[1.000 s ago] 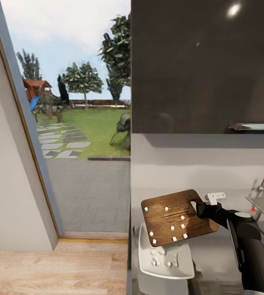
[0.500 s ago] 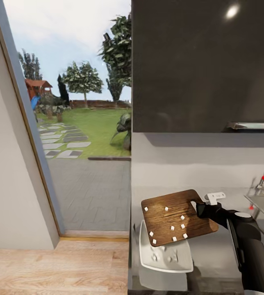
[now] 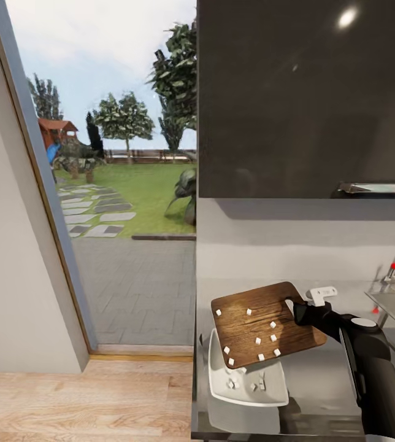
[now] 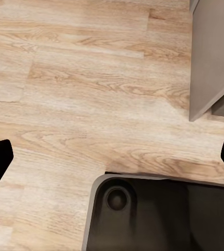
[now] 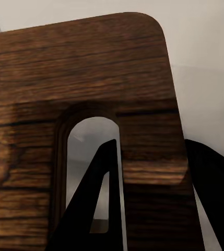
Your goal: In the kitchen, take the Vidalia onion out of the sink, dice it on the chopping board with the paring knife, put the diced onion into the bowl on the countertop, then place both the paring knife and the chopping board into the sink.
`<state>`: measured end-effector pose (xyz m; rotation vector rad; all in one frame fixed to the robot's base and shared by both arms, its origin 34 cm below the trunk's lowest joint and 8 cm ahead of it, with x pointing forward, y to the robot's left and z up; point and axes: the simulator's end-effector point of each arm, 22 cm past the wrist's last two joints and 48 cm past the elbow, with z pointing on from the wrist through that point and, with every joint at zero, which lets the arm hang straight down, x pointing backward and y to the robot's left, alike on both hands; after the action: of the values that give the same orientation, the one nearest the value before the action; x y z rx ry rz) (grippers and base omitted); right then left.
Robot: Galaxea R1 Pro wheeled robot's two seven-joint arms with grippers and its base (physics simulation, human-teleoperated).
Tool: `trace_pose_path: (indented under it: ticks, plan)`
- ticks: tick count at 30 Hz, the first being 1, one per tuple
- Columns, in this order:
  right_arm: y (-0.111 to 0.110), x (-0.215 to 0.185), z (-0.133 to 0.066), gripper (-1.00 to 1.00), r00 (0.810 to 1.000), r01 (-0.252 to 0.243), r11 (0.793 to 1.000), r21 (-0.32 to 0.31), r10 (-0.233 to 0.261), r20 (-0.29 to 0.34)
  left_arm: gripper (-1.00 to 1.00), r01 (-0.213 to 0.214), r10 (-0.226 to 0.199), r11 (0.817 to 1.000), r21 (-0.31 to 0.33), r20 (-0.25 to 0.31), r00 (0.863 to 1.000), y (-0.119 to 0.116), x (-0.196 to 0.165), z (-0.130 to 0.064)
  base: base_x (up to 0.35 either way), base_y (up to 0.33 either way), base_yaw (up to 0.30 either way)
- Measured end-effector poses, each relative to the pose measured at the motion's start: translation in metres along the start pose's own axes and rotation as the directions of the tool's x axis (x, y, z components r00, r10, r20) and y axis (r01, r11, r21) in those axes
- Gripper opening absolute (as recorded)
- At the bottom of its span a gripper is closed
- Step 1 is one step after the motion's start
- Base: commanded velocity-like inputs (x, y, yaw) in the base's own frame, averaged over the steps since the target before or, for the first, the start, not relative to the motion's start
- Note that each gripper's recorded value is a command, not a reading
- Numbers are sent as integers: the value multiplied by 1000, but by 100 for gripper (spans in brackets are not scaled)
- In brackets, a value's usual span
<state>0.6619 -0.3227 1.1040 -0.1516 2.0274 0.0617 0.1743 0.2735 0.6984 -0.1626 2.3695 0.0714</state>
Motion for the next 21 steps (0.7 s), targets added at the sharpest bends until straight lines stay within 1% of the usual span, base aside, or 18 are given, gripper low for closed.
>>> trace_pose_path:
  ticks: [3, 6, 9, 17, 21]
  plan:
    - [3, -1, 1, -100, 1000, 4, 1000, -5, -4, 0, 100, 0, 0, 1000, 0, 1, 1000, 0, 0, 0, 0, 0, 0]
    - [12, -2, 3, -100, 1000, 21, 1000, -23, -21, -1, 100, 0, 0, 1000, 0, 1, 1000, 0, 0, 0, 0, 0, 0]
    - [15, -2, 3, -100, 1000, 28, 999, -26, -28, -3, 100, 0, 0, 1000, 0, 1, 1000, 0, 0, 0, 0, 0, 0]
    - [15, -2, 3, -100, 999, 33, 999, -26, -33, -1, 100, 0, 0, 1000, 0, 0, 1000, 0, 0, 0, 0, -6, 0]
    - [15, -3, 3, -100, 999, 32, 999, -27, -32, -1, 100, 0, 0, 1000, 0, 0, 1000, 0, 0, 0, 0, -142, 0]
